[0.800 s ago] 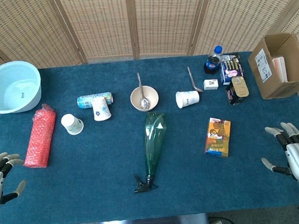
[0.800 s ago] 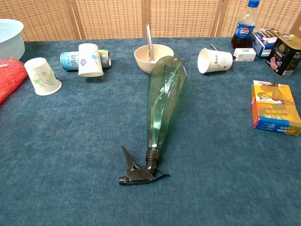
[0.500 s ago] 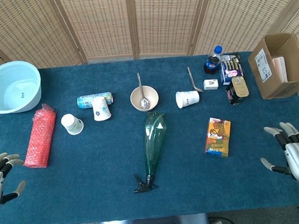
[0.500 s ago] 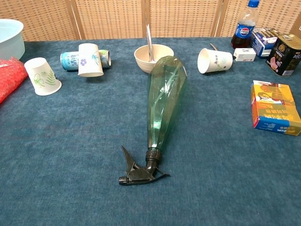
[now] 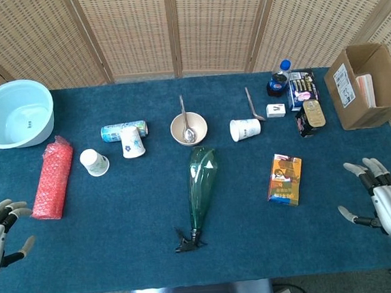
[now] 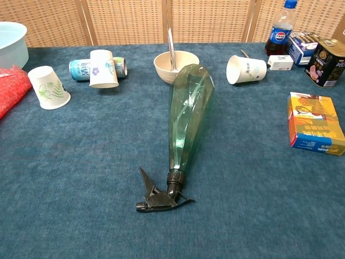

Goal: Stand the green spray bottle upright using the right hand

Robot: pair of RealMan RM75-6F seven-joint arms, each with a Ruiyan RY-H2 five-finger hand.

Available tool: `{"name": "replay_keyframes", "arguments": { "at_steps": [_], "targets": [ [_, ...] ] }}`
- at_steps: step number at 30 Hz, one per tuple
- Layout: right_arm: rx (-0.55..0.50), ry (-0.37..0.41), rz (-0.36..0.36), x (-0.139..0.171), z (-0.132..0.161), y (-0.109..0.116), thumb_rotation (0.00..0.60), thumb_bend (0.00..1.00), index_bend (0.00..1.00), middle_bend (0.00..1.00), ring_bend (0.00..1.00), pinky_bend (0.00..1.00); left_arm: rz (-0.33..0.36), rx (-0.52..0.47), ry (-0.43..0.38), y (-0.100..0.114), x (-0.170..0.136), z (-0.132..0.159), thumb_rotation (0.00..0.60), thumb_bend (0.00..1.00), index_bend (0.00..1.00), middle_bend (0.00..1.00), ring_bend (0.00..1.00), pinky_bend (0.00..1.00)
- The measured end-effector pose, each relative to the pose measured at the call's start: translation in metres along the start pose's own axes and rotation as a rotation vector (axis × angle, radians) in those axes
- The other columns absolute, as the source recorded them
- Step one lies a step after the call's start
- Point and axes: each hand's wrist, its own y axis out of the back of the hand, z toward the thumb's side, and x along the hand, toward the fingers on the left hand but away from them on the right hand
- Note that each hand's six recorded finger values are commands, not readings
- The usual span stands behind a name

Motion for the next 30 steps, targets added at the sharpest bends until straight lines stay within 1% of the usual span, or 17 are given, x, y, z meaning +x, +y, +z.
{"name": "replay_keyframes", "arguments": {
  "at_steps": [2, 6, 10, 12, 15, 20, 25, 30],
  "targets": [
    [-0.023, 0.027, 0.001, -0.006, 0.004, 0.0, 0.6, 0.25, 0.15, 0.22, 0.0, 0.08, 0.0, -0.001, -0.004, 0.0, 0.0, 0.001, 0.6, 0.37, 0.32, 0.27, 0.18, 0.23],
    [-0.055, 0.085, 0.02, -0.02, 0.013, -0.003, 0.599, 0.24, 0.15, 0.22, 0.0, 0.08, -0.005, -0.002, -0.01, 0.0, 0.001, 0.003, 0.6, 0.37, 0.32, 0.27, 0.18, 0.23],
    [-0.105, 0.163, 0.059, -0.041, 0.03, -0.009, 0.558, 0.27, 0.16, 0.21, 0.0, 0.08, -0.008, -0.002, -0.014, -0.001, 0.003, 0.005, 0.6, 0.37, 0.32, 0.27, 0.18, 0.23],
    [-0.13, 0.201, 0.079, -0.051, 0.04, -0.013, 0.548, 0.28, 0.16, 0.2, 0.0, 0.08, -0.012, -0.002, -0.016, -0.003, 0.005, 0.006, 0.6, 0.37, 0.32, 0.27, 0.18, 0.23],
    [-0.174, 0.259, 0.13, -0.07, 0.057, -0.022, 0.529, 0.29, 0.16, 0.2, 0.0, 0.08, -0.02, 0.0, -0.015, -0.005, 0.008, 0.008, 0.6, 0.37, 0.32, 0.27, 0.18, 0.23],
    [-0.243, 0.35, 0.237, -0.103, 0.092, -0.04, 0.507, 0.33, 0.15, 0.2, 0.0, 0.08, -0.032, 0.004, -0.004, -0.009, 0.014, 0.009, 0.6, 0.37, 0.32, 0.27, 0.18, 0.23],
    [-0.283, 0.408, 0.348, -0.131, 0.126, -0.062, 0.496, 0.37, 0.14, 0.19, 0.0, 0.08, -0.044, 0.005, 0.007, -0.013, 0.02, 0.008, 0.6, 0.37, 0.32, 0.27, 0.18, 0.23],
    [-0.295, 0.463, 0.428, -0.149, 0.159, -0.078, 0.506, 0.39, 0.14, 0.19, 0.0, 0.08, -0.053, 0.002, 0.021, -0.017, 0.024, 0.005, 0.6, 0.37, 0.32, 0.27, 0.18, 0.23]
  ]
}}
